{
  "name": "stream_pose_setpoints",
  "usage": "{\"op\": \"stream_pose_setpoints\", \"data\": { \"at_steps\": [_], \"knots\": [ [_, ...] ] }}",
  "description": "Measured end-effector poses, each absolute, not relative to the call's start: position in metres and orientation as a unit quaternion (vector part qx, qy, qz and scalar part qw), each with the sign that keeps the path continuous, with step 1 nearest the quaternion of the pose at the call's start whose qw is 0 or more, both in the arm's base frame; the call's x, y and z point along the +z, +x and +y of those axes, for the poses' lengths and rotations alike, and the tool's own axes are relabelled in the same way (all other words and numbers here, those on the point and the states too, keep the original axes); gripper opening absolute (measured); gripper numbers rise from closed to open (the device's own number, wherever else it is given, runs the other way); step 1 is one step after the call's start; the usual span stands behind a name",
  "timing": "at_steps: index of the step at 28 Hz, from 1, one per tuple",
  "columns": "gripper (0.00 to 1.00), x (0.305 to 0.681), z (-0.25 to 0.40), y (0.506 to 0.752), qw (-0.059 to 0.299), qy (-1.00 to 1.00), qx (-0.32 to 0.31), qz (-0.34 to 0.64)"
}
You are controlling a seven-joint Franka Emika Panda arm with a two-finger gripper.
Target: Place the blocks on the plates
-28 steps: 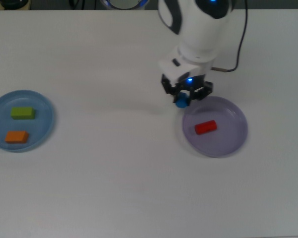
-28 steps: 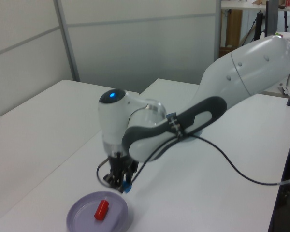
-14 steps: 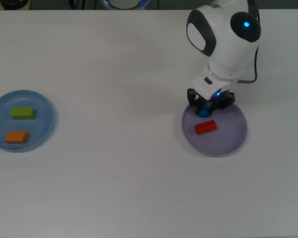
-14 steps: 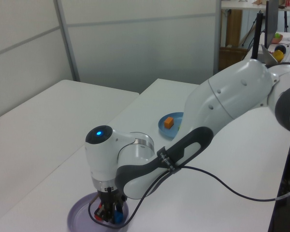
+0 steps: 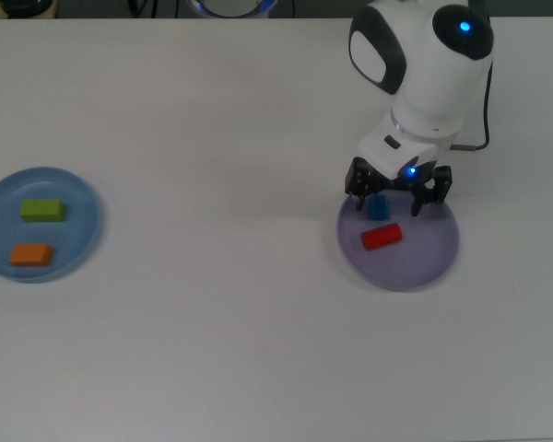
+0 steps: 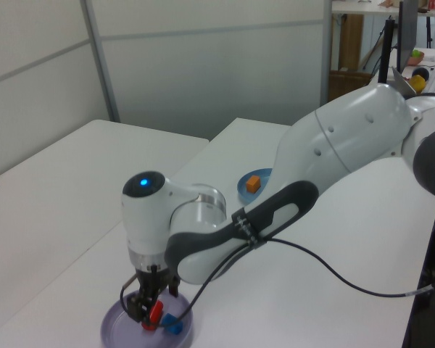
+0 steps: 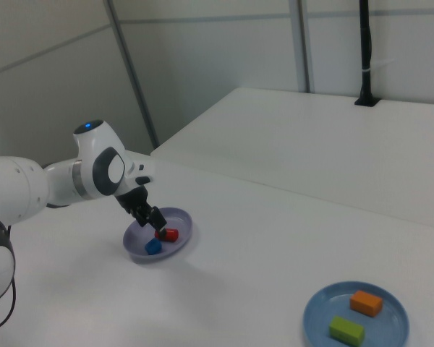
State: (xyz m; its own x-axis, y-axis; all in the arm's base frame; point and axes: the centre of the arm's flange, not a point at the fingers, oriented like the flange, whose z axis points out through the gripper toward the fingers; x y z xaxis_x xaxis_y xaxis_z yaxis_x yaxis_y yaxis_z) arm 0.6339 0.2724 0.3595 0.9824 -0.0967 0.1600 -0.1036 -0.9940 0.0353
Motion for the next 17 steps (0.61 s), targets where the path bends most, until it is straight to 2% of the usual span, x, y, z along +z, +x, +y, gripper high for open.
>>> {"op": "stream_pose_setpoints", "data": {
  "at_steps": [2,6,13,17],
  "knots": [
    [1.00,0.373,0.266,0.634,0.024,0.995,0.083,-0.056],
    [1.00,0.411,0.236,0.635,0.036,0.993,0.085,-0.080],
    [1.00,0.472,0.165,0.621,0.078,0.991,0.044,-0.101],
    [1.00,0.511,0.117,0.608,0.067,0.993,0.018,-0.099]
  ]
}}
